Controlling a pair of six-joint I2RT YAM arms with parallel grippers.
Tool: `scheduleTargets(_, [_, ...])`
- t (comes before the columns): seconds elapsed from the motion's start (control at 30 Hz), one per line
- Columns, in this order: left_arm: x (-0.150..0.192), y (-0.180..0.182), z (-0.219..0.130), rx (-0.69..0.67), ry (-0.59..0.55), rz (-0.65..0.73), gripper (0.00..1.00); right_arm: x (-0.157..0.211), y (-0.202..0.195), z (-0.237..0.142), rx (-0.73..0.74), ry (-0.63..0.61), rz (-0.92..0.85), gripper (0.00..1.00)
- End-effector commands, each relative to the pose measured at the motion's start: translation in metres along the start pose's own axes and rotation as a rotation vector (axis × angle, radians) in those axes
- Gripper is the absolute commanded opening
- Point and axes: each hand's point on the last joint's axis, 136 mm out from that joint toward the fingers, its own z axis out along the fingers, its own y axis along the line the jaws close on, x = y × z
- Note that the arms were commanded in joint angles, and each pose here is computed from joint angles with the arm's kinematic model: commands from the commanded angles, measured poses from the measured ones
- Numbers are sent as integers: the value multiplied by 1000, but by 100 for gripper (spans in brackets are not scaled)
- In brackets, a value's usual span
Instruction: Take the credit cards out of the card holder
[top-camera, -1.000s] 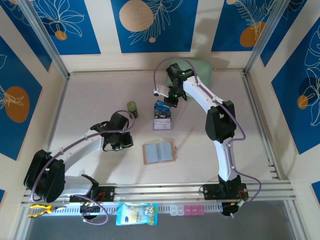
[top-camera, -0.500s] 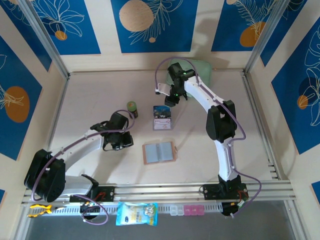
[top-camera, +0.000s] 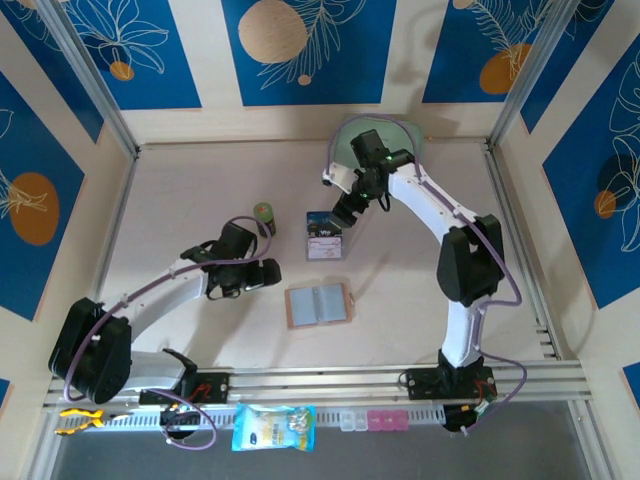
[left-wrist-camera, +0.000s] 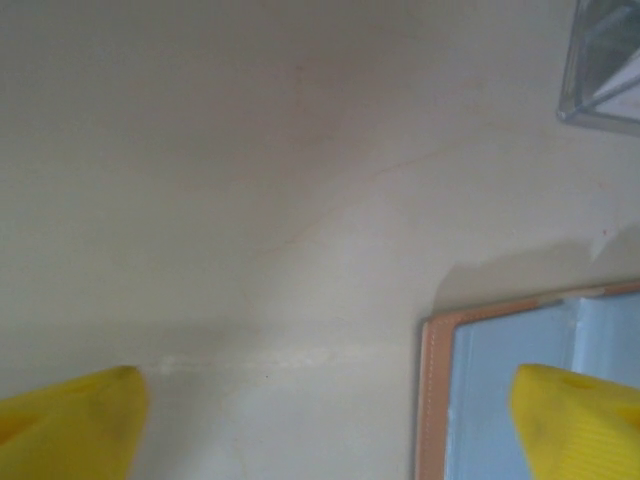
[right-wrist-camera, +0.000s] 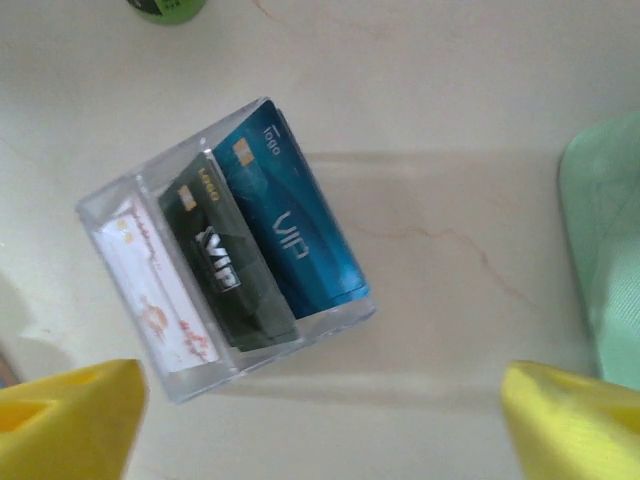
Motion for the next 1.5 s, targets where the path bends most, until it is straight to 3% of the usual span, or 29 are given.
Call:
scheduleTargets(0.0, [-24,11,-12,-65,-104,36,100,-5,10,-16,-3,-81,76,99])
scheduleTargets(0.33, [-65,56,-39,-291,-277,131,100,44,9,-32,101,-168,381,99])
scheduleTargets(0.6, [-108,94,-65,-506,-475,207,100,113,-33,-46,235,-313,754,99])
scheduleTargets(0.8, [-131,114,-62,-584,-517,246,100,161,-59,-47,352,-400,906,99])
scheduleTargets(1.03, [-156,121,-54,-561,-655,312,100,184,-73,-42,485,-477,905,99])
scheduleTargets(1.17, [-164,118,-48,-424,-794,295,99,189,-78,-42,564,-522,866,99])
scheduleTargets(1.47, [-174,118,-43,-365,-949,339,99,180,-78,-42,594,-625,781,99])
